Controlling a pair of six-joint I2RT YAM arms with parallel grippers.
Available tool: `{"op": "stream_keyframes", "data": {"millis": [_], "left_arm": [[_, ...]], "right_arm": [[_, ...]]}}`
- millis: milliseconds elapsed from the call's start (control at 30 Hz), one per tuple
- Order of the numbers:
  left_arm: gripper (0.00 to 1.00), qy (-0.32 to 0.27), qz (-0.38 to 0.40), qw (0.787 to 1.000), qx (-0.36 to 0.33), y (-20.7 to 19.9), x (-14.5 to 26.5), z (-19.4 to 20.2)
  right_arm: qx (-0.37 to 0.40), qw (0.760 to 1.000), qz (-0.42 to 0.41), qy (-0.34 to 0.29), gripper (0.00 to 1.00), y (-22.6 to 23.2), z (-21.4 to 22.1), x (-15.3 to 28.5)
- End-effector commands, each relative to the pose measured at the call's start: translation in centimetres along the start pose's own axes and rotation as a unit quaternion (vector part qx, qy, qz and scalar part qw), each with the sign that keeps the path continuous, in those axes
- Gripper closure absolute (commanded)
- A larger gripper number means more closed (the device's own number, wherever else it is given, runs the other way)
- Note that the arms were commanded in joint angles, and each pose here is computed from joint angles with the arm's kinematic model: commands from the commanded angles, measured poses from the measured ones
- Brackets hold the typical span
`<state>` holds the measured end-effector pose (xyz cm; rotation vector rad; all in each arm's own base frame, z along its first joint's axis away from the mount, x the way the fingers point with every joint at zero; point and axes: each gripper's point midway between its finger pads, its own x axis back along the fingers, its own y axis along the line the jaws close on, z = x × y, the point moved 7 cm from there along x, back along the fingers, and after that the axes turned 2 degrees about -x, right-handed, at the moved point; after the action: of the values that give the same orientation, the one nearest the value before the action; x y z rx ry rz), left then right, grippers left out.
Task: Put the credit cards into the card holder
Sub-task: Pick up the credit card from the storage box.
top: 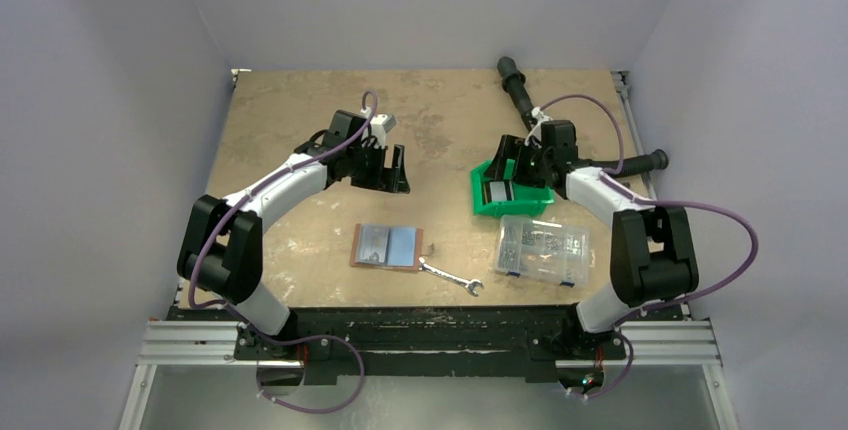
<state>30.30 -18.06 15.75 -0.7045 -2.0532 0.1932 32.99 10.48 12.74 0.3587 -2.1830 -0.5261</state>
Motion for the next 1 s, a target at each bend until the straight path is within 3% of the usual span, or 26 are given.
{"op": "stream_keyframes", "data": {"millis": [0, 233, 733, 967], "left_arm": [[0.2, -0.022, 0.029, 0.999, -0.009, -0.7, 0.2, -0.8], [0.2, -0.024, 0.047, 0.999, -0.005, -1.1, 0.3, -0.8], [0.2, -0.014, 0.091, 0.996, 0.008, -1.9, -0.2, -0.4], [0.2, -0.012, 0.103, 0.995, 0.011, -2.1, -0.3, -0.3]], "right_arm": [[0.008, 0.998, 0.06, -0.014, 0.04, -1.5, -0.4, -0.2], [-0.011, 0.996, 0.092, 0.0, 0.03, -3.2, 0.4, -2.2], [0.102, 0.966, 0.239, 0.0, 0.14, -2.6, -0.5, -1.9], [0.089, 0.974, 0.205, 0.041, 0.19, -2.6, 1.5, -3.9]]}}
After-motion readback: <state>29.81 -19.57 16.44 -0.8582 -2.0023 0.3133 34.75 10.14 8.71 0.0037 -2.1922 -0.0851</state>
